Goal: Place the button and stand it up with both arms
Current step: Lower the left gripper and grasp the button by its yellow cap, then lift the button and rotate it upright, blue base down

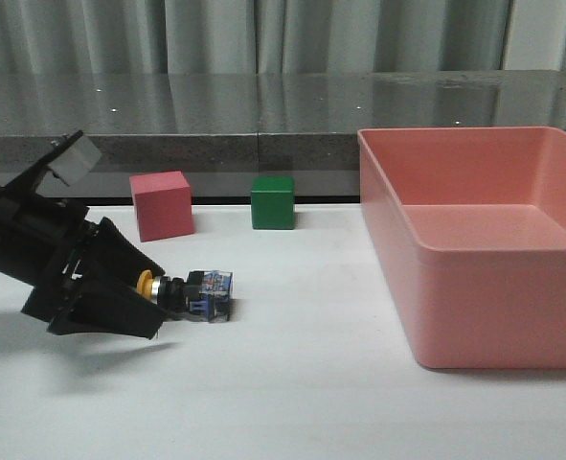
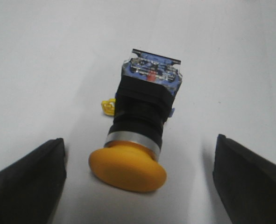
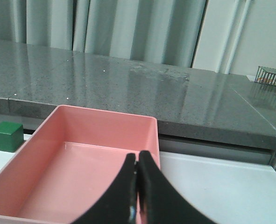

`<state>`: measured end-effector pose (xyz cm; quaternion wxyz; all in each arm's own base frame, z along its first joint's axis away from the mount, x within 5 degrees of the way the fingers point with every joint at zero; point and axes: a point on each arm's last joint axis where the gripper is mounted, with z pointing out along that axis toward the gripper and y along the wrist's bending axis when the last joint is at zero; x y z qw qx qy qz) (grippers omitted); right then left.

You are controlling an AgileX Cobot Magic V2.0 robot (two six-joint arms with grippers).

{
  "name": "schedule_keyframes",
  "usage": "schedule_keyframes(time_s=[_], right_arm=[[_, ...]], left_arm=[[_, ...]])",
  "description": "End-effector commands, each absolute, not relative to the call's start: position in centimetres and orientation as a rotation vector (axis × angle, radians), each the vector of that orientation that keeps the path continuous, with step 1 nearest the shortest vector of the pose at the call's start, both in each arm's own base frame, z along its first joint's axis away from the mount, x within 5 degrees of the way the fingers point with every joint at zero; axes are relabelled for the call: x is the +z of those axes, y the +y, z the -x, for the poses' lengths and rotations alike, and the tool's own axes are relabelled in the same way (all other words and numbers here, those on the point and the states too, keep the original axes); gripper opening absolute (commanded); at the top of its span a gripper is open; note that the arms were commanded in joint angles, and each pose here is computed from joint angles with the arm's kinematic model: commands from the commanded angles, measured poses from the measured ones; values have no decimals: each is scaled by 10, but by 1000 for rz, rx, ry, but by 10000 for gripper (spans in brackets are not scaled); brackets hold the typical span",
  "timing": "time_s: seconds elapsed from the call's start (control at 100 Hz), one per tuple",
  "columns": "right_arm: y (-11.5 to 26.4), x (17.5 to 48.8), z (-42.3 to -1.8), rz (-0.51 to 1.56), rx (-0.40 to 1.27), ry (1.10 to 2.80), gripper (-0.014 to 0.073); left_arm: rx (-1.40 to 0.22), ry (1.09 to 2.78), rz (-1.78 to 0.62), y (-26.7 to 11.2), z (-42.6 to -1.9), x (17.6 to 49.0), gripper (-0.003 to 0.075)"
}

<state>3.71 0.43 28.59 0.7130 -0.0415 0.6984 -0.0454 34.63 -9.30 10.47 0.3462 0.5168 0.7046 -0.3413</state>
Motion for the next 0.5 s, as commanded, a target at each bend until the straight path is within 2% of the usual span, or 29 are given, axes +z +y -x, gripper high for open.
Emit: schedule_keyframes(time_s=[0.0,0.08,0.34,0.42,0.49], right_arm=[[2,300,-36,67,-124,1456,-61],[2,300,-36,67,-124,1456,-61],[2,300,-36,67,-124,1456,-61],[2,300,-36,67,-124,1456,-61],[2,300,-36,67,-124,1456,-61]], left_arm=[[-882,1766,-1305,-95,-352,125,573],[-890,1761,-1305,-95,-352,125,478],[-957,1718,-1319,-96,-348,129,75],[-993,1696,-1318,-94,-346,131,-16],[-1044,1657,-1312,-90,-345,135,-19]])
